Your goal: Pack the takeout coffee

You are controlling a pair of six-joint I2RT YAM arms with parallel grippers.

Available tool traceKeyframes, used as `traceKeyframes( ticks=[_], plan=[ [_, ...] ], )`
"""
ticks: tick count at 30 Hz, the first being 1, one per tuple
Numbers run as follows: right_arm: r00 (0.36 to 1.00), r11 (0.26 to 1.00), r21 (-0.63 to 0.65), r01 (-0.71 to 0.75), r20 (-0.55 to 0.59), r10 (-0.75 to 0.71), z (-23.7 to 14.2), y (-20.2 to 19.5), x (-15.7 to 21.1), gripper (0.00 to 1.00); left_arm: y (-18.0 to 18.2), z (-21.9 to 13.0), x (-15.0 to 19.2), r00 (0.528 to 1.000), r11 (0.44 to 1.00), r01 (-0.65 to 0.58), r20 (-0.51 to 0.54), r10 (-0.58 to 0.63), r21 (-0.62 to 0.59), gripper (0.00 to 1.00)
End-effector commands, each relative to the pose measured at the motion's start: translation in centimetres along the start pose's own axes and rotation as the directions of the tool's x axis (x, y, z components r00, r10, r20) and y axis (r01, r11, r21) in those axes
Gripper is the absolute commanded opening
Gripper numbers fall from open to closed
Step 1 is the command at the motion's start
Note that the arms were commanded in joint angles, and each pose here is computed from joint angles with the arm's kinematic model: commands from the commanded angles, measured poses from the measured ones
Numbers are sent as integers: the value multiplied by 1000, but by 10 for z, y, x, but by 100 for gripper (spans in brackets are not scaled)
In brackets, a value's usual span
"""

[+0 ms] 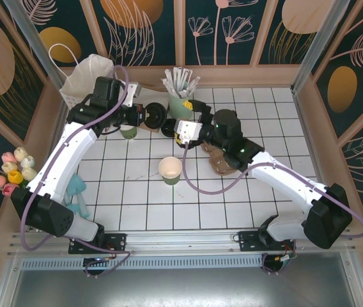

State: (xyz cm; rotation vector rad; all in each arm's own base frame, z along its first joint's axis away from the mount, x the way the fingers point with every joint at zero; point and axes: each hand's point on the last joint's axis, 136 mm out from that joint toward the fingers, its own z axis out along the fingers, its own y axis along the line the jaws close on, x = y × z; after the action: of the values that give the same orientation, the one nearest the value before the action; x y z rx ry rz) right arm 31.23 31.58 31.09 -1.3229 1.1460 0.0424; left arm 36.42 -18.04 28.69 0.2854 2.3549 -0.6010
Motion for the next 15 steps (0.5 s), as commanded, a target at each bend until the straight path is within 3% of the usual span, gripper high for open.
traceKeyframes(
  ticks=[1, 3, 6, 10, 12, 15],
  plan=[
    [811, 804, 148, -576, 228, 539, -21, -62, -37, 99, 21, -1, 13, 999, 994, 46, 12, -45, -98, 0],
    [638, 613, 179, -770, 215, 739, -20, -74, -21, 99, 28, 2, 26, 998, 991, 64, 1, -64, -118, 0],
    [469, 419, 263, -869, 169, 867, -16, -84, 5, 99, 30, 4, 37, 995, 989, 100, 11, -100, -110, 0],
    [406, 348, 306, -886, 150, 901, -20, -86, 17, 99, 31, 2, 46, 988, 983, 151, 30, -149, -104, 0],
    [342, 286, 286, -914, 169, 925, -25, -81, 21, 99, 32, 1, 53, 983, 977, 183, 14, -183, -110, 0],
    [195, 138, 297, -945, 173, 965, -32, -75, 39, 99, 23, -1, 63, 976, 974, 217, -15, -218, -65, 0]
  ],
)
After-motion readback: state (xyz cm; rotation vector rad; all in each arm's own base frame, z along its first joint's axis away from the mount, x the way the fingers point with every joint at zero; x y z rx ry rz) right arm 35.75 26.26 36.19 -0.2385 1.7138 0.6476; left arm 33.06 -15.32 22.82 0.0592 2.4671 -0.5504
